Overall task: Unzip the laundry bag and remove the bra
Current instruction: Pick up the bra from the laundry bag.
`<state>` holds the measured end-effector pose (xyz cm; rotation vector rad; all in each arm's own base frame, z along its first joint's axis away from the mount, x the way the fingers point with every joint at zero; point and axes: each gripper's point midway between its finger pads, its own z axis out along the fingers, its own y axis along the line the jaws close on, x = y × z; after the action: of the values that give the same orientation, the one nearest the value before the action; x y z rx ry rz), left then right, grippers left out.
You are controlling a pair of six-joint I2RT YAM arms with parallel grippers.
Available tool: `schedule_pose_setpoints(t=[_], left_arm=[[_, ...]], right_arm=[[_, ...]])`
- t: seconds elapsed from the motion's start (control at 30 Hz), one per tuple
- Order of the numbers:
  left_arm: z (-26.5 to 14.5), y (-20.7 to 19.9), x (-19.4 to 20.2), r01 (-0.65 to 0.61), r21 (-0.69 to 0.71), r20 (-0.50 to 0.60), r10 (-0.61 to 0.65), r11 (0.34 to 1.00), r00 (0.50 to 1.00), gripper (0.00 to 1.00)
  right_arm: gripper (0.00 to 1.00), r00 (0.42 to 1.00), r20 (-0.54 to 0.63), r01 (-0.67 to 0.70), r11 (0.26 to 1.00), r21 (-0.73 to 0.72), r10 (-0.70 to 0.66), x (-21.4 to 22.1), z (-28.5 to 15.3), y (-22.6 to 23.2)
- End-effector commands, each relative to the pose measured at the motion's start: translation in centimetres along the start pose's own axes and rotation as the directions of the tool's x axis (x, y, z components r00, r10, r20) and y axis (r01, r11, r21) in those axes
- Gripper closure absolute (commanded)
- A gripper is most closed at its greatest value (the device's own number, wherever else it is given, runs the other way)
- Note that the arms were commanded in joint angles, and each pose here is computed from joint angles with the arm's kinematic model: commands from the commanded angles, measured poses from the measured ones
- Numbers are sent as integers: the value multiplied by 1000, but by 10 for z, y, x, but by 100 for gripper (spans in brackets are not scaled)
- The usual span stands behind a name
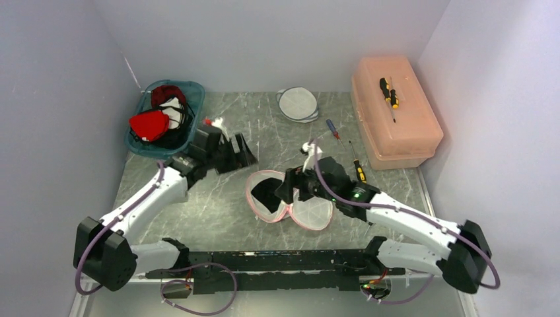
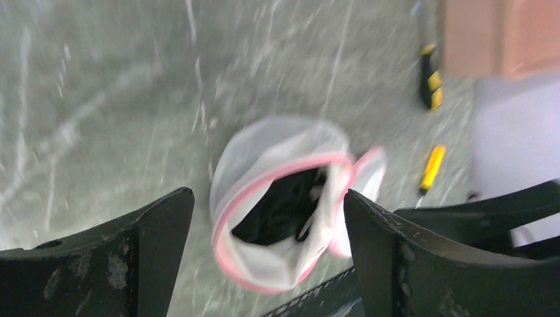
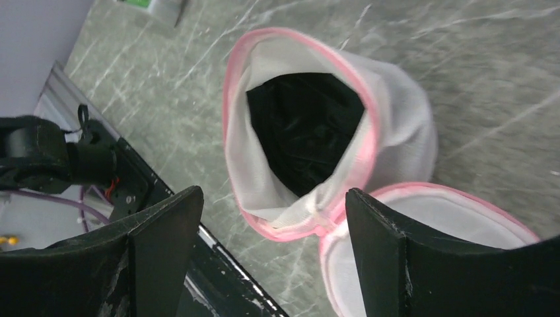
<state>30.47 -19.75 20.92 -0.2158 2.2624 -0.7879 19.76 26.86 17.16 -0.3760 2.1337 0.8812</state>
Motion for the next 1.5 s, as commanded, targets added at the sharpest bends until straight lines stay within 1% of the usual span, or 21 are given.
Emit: schedule_pose_setpoints(t=[0.0, 0.2, 0.33, 0.47, 0.73, 0.8, 0.87, 0.9, 0.93, 0.97, 1.03, 1.1, 1.13, 1.17, 1.2, 1.23, 1.27, 1.3, 1.33, 1.4, 1.47], left_arm=[[9, 18, 45, 8, -30, -58, -10, 1000, 998, 12], [16, 37, 65, -7, -38, -75, 4, 999, 997, 15], [28, 50, 78, 9, -65, -97, -15, 998, 995, 25], [30, 55, 80, 20, -59, -69, -24, 998, 997, 36], [31, 59, 90, 15, -44, -87, -19, 999, 996, 46], [33, 59, 92, 20, -35, -91, -23, 999, 996, 49], [33, 59, 93, 22, -30, -90, -25, 999, 996, 50], [33, 59, 93, 23, -24, -88, -25, 999, 996, 51], [33, 59, 94, 23, -22, -88, -24, 1000, 996, 52], [32, 58, 94, 23, -18, -87, -24, 1000, 996, 53], [31, 57, 94, 21, -12, -86, -22, 1000, 996, 55], [31, 56, 93, 20, -5, -83, -21, 1000, 996, 55], [30, 55, 93, 21, 1, -82, -21, 1000, 996, 55], [30, 52, 93, 23, 12, -85, -22, 1000, 996, 54], [29, 51, 93, 25, 20, -85, -23, 999, 996, 51], [28, 48, 94, 27, 37, -89, -23, 999, 996, 43], [27, 45, 94, 28, 55, -90, -23, 998, 996, 38], [26, 39, 94, 29, 85, -92, -22, 996, 996, 29], [25, 34, 95, 31, 117, -96, -20, 993, 995, 24], [22, 21, 96, 26, 192, -99, -7, 981, 995, 18], [22, 12, 98, 24, 253, -112, 4, 967, 994, 16]], right_arm=[[18, 1000, 4, -8, 996, -88, 8, -16, 22, 37], [20, 992, -67, -111, 993, -40, 108, -10, 67, 41], [27, 979, -121, -163, 986, 34, 166, 0, 95, 34], [31, 966, -154, -195, 977, 83, 206, 9, 116, 28], [35, 952, -186, -215, 964, 159, 243, 21, 139, 20], [39, 952, -169, -224, 958, 181, 254, 21, 142, 16], [47, 952, -166, -226, 955, 190, 258, 22, 143, 15], [54, 952, -166, -223, 956, 193, 256, 23, 143, 14], [59, 952, -167, -222, 955, 197, 255, 24, 143, 14], [66, 953, -165, -220, 955, 200, 254, 23, 142, 13], [77, 954, -164, -215, 955, 204, 250, 24, 139, 12], [92, 957, -160, -207, 957, 204, 241, 23, 133, 12], [98, 959, -159, -201, 959, 202, 235, 21, 130, 12], [100, 962, -154, -194, 960, 202, 226, 19, 126, 12], [100, 965, -146, -185, 962, 202, 217, 16, 120, 12], [100, 968, -144, -174, 965, 198, 204, 15, 115, 12], [100, 971, -136, -167, 966, 195, 196, 12, 109, 12], [100, 974, -136, -154, 969, 195, 182, 11, 104, 12], [100, 974, -144, -146, 972, 187, 174, 12, 99, 12], [100, 975, -159, -125, 976, 177, 154, 16, 90, 11], [100, 977, -158, -123, 982, 142, 145, 19, 82, 14]])
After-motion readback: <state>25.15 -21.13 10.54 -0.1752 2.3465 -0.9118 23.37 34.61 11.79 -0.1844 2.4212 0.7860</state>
